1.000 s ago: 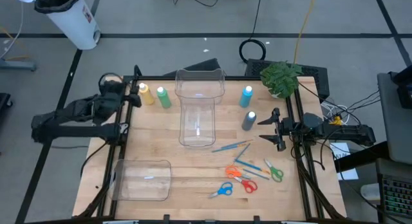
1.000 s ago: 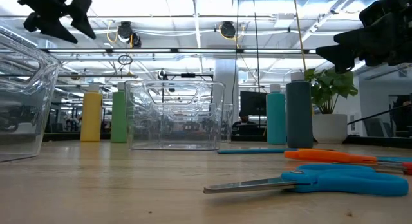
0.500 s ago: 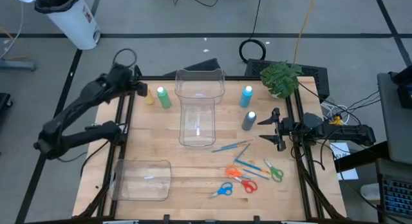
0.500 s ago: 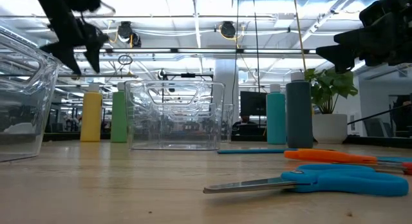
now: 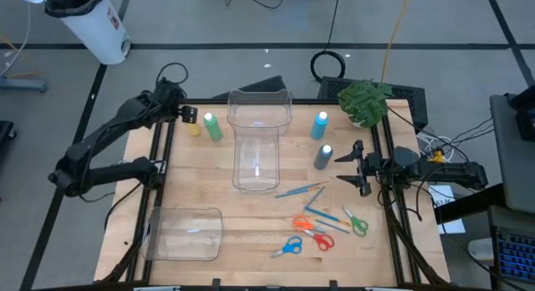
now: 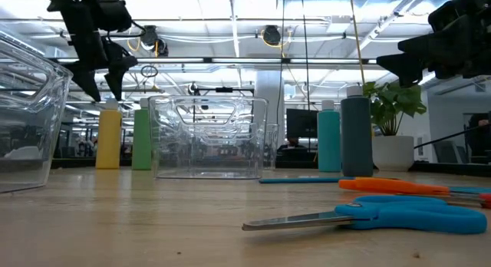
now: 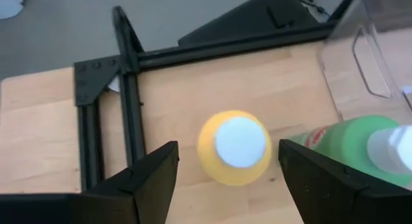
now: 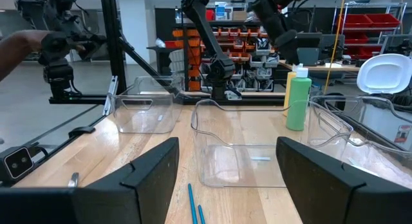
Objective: Pick & Place Paint Supplies
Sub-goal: Put the yellow paint bottle into the top transparent bin
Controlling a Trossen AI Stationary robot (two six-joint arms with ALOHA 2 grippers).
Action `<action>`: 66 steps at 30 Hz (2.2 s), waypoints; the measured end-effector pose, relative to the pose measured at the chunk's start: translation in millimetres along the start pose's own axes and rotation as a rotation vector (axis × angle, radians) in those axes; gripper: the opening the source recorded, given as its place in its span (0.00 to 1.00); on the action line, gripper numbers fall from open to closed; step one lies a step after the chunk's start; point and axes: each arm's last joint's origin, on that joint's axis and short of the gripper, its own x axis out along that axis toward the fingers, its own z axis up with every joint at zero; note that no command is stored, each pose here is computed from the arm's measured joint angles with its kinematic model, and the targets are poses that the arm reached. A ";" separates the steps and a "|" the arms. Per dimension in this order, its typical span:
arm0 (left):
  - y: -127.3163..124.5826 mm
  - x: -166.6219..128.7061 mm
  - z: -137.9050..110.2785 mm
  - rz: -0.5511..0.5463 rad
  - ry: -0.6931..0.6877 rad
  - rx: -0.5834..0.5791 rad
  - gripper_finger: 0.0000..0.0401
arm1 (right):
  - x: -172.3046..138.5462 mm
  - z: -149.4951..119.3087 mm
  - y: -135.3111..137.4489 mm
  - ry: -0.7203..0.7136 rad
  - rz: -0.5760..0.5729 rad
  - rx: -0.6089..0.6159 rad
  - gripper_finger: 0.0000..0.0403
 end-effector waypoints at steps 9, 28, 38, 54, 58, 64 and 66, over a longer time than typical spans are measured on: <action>-8.5 28.6 7.7 0.052 0.050 0.026 0.67 | 0.0 0.0 0.0 0.000 0.000 0.000 0.62; -0.7 3.2 2.5 0.026 -0.015 0.031 0.67 | 0.0 0.0 0.0 0.000 0.000 0.000 0.62; -2.8 14.2 1.8 0.051 0.049 0.043 0.66 | 0.0 0.0 0.0 0.000 0.000 0.000 0.62; -3.2 14.8 2.1 0.049 0.047 0.066 0.26 | 0.0 0.0 0.0 0.000 0.000 0.000 0.62; -2.7 14.8 2.4 0.069 0.039 0.083 0.26 | 0.0 0.0 0.0 0.000 0.000 0.000 0.62; -5.5 0.5 7.2 0.047 -0.003 0.091 0.26 | 0.0 0.0 0.0 0.000 0.000 0.000 0.62; -8.1 -12.1 13.1 0.021 -0.046 0.091 0.26 | 0.0 0.0 0.0 0.000 0.000 0.000 0.62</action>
